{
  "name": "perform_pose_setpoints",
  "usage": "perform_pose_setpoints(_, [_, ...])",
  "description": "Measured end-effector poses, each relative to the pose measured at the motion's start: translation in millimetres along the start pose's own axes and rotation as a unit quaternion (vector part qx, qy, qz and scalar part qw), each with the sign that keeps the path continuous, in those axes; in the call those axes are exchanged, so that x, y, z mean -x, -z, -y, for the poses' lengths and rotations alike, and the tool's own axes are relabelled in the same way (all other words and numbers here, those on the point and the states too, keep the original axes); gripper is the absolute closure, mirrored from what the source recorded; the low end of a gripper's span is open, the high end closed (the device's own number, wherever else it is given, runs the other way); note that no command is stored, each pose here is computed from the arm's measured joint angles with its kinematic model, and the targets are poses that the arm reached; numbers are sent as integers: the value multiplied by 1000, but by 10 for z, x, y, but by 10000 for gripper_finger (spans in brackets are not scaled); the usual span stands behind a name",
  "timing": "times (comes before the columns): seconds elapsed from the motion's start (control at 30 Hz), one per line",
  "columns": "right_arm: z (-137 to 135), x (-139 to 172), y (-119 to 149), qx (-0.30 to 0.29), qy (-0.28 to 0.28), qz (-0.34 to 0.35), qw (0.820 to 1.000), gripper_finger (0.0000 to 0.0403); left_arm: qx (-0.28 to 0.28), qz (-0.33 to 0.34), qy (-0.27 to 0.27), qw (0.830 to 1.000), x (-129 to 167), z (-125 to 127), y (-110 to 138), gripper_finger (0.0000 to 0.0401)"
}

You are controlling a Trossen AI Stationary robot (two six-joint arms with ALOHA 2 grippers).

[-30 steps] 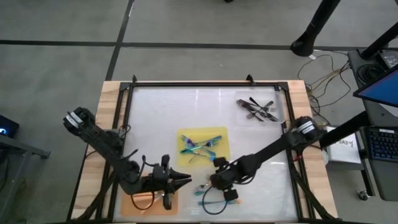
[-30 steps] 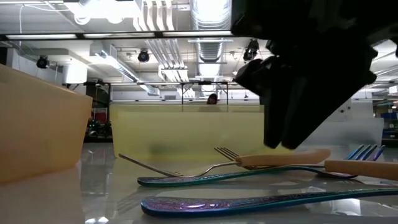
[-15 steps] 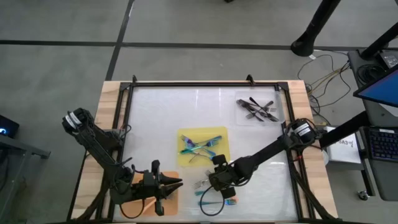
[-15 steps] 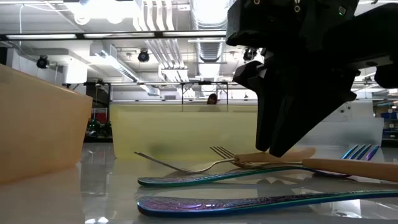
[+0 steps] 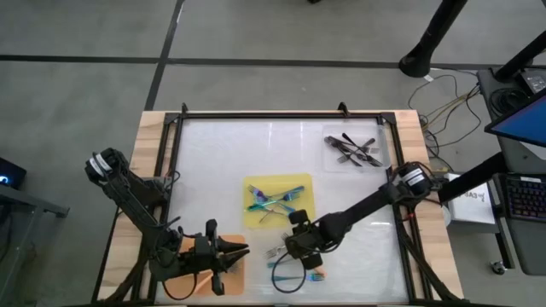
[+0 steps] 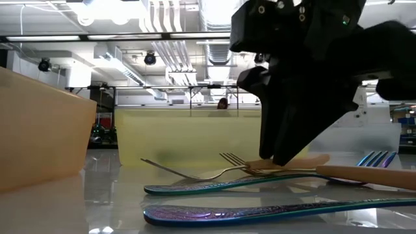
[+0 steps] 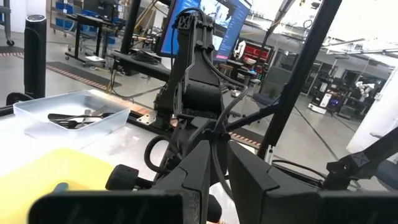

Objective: Sort silverware by color (type)
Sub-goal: Put the top orange fork into the orange bin

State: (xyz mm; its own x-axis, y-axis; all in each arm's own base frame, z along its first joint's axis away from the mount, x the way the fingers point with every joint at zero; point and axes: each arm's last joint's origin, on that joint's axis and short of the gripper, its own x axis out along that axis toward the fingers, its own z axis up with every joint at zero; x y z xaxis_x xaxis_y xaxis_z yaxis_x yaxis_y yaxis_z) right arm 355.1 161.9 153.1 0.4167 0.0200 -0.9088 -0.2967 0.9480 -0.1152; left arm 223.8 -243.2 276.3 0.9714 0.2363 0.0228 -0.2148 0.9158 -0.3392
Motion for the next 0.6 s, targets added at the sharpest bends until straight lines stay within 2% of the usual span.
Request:
perform_pose_setpoints(0.3, [135, -118, 21, -3, 7, -15, 1000, 303, 0, 0, 0, 1000, -1, 0, 0, 364])
perform_pose_setpoints(0.5, [117, -309, 92, -1, 8, -47, 999, 304, 0, 0, 0, 1000, -1, 0, 0, 364])
perform_pose_setpoints(0.6, [109, -351, 113, -13, 6, -55, 998, 318, 1, 0, 0, 1000, -1, 0, 0, 364])
